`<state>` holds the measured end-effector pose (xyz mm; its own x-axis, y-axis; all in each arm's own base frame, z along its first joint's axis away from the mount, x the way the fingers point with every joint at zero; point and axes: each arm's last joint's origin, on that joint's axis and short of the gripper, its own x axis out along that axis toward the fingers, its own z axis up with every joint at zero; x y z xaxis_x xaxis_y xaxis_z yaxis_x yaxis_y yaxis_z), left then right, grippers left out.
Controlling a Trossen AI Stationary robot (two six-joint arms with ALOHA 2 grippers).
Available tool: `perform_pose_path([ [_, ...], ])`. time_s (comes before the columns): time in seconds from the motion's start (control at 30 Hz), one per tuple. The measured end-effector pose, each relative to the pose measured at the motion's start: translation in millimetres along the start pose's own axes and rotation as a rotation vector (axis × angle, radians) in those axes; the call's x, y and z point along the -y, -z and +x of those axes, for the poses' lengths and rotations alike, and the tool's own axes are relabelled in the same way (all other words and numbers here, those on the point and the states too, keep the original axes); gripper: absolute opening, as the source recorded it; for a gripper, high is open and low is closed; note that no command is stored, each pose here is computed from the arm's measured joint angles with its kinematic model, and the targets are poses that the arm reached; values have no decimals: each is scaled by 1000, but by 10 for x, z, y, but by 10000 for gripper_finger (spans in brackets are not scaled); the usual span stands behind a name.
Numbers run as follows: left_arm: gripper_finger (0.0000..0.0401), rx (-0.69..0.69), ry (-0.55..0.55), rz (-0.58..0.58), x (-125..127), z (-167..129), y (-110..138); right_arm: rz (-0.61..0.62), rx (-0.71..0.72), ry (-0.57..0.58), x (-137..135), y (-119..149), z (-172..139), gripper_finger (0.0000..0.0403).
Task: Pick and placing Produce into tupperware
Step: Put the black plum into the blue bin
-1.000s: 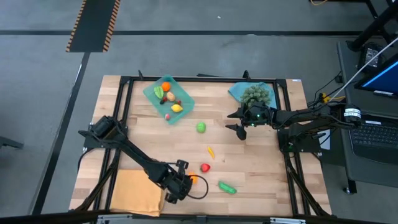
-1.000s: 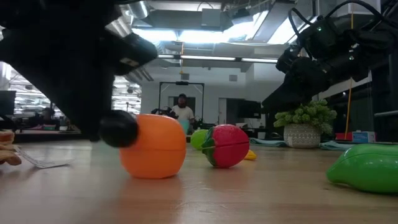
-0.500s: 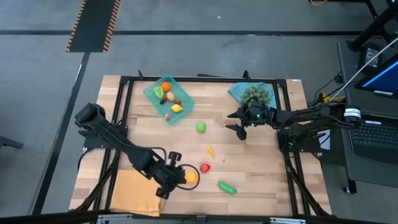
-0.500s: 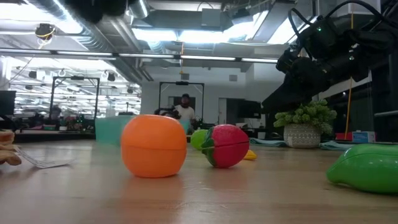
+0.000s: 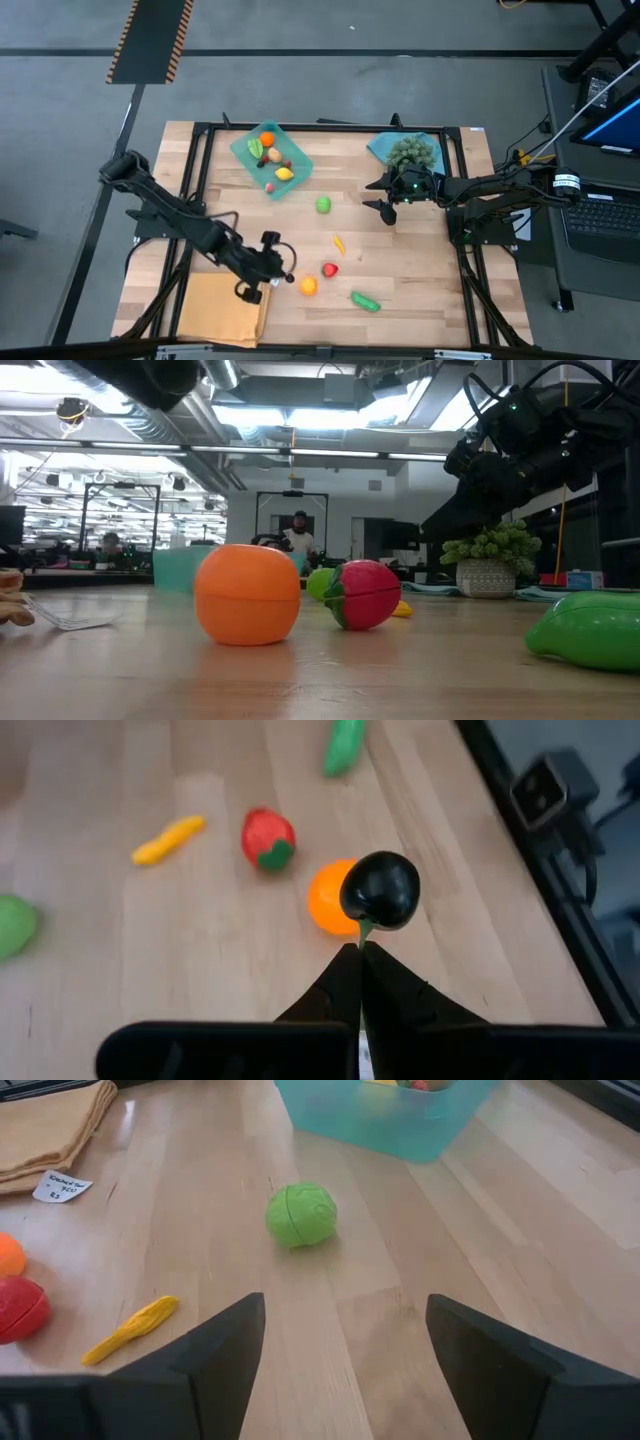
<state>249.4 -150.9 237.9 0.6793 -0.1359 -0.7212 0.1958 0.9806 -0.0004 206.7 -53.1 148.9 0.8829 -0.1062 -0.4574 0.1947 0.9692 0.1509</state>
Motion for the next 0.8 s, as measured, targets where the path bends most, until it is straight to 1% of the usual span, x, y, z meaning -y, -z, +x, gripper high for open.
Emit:
perform_pose_path([
  [0.17, 0, 193, 16, 12, -194, -64, 245, 2, 0, 0, 0, 0, 0, 280],
  [0.37, 0, 326, -11, -47, -448, -120, 584, 2, 0, 0, 0, 0, 0, 280],
  [0.5, 0, 375, -101, -98, -631, -114, 806, 2, 2, 0, -1, -2, 0, 280],
  [0.6, 0, 412, -156, -137, -749, -99, 919, 2, 2, 0, -1, -2, 0, 280],
  [0.67, 0, 440, -191, -162, -813, -90, 967, 2, 2, 0, -1, -2, 0, 280],
  [0.8, 0, 454, -335, -210, -934, -85, 1006, 9, 1, 0, 0, -1, 0, 280],
])
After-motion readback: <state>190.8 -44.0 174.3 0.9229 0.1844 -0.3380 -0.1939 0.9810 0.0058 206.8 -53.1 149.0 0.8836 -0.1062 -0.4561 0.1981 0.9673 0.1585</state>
